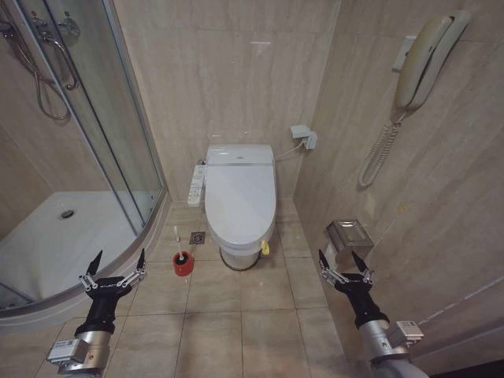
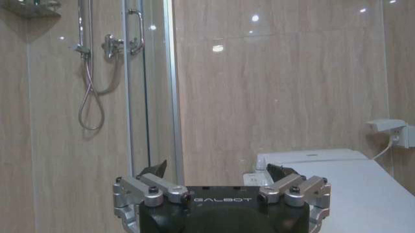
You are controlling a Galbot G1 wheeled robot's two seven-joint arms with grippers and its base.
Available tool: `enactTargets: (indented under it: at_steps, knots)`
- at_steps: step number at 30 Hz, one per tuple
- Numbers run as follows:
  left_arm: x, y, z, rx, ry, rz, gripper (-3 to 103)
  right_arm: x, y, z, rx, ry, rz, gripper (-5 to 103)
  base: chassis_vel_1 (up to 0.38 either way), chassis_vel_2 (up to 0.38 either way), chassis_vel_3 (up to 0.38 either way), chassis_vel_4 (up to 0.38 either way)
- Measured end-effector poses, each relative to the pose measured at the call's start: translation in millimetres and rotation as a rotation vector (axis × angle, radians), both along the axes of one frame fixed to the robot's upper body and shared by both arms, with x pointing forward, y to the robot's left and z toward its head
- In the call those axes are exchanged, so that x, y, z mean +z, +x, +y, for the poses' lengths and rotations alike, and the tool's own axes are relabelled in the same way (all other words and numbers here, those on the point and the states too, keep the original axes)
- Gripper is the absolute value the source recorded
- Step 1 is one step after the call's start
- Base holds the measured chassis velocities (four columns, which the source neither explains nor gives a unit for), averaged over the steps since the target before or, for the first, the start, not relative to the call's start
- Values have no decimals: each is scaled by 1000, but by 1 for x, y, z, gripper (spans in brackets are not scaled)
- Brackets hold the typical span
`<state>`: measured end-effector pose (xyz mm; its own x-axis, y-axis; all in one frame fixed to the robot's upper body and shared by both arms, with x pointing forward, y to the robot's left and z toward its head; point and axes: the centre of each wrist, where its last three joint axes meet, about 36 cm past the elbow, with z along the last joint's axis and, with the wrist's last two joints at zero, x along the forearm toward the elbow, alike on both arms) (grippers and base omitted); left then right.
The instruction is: Open the toilet lid, clean the toilet bowl with a toilet brush, close the toilet lid, and flush.
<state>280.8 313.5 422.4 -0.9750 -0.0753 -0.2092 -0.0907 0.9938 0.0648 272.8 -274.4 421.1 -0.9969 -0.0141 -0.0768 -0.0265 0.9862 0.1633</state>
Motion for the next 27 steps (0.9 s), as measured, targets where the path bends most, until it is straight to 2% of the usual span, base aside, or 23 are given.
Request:
enactTargets:
  at_steps: [10, 18, 27]
  knots:
    - [0, 0, 0, 0, 0, 0, 100, -1, -2, 0, -1, 2, 3, 100, -150, 154, 156, -164]
    - [0, 0, 0, 0, 0, -1, 100, -1, -1, -4, -77, -22, -17, 100, -202, 213, 223, -209]
    - [0, 0, 0, 0, 0, 0, 100, -4, -2, -5, -99, -34, -45, 100, -7, -1, -3, 5]
